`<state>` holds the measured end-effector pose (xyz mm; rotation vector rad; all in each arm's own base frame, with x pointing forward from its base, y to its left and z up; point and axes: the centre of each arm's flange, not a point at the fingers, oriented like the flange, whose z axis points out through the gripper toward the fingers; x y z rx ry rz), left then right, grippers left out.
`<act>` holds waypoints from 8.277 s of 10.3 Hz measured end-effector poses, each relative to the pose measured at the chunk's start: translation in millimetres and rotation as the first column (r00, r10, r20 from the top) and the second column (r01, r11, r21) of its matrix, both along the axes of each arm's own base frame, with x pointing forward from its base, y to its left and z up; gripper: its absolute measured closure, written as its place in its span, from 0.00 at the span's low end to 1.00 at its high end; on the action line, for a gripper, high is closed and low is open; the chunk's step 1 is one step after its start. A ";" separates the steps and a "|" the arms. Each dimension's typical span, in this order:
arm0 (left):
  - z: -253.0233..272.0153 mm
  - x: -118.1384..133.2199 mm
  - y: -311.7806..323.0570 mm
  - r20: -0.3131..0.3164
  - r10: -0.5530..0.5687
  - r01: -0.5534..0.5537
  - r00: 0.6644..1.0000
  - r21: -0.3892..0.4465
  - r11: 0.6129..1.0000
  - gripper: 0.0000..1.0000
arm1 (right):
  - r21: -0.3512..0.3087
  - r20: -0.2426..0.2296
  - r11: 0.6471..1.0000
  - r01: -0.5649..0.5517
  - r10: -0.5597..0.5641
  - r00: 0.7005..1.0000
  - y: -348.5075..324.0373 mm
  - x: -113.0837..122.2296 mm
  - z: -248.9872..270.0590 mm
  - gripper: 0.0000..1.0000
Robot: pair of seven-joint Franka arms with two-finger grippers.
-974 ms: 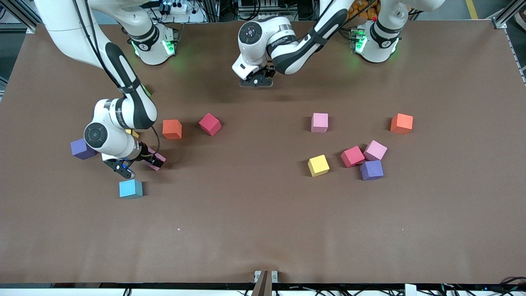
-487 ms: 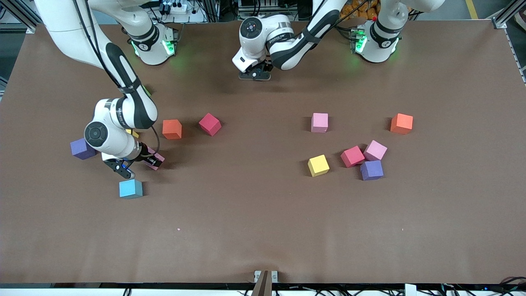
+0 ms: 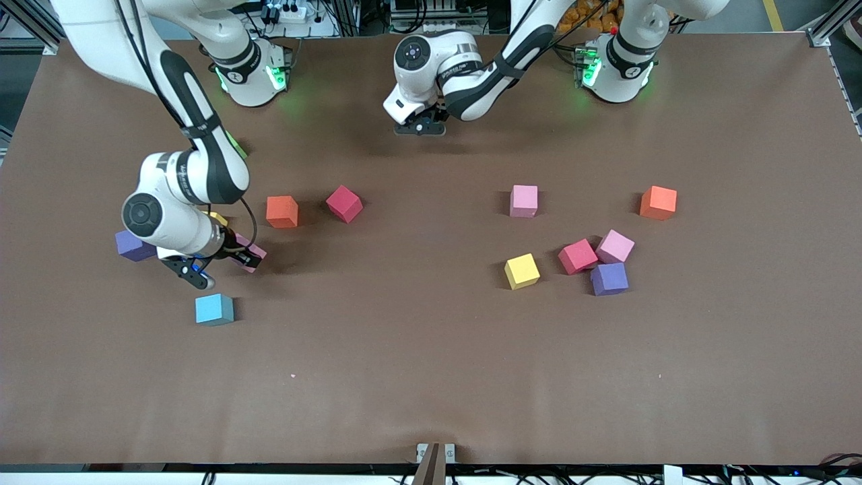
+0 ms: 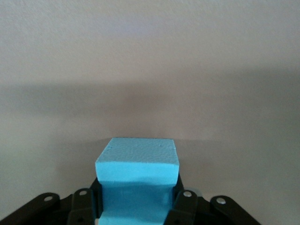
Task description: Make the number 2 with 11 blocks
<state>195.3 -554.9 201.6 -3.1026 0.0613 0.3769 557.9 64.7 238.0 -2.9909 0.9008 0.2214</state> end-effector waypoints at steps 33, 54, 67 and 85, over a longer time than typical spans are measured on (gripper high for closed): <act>50.5 269.0 227.8 0.006 0.168 -0.168 0.986 0.053 0.984 0.00 | -0.160 -0.090 0.771 0.616 -0.633 0.769 296.9 -220.7 33.1 0.35; 5.1 244.9 249.0 0.024 0.143 -0.144 0.989 0.055 0.988 0.45 | -0.178 -0.089 0.586 0.790 -0.809 0.581 360.3 -313.2 -43.9 0.35; 61.3 193.6 185.6 0.086 0.732 -0.734 0.676 0.164 0.659 0.45 | -0.167 -0.071 0.563 0.809 -0.826 0.560 374.2 -334.3 -49.7 0.35; 28.3 102.2 127.3 0.172 0.984 -0.979 -0.052 0.187 -0.084 0.45 | -0.186 -0.090 0.576 0.796 -0.817 0.570 383.4 -335.5 -26.5 0.00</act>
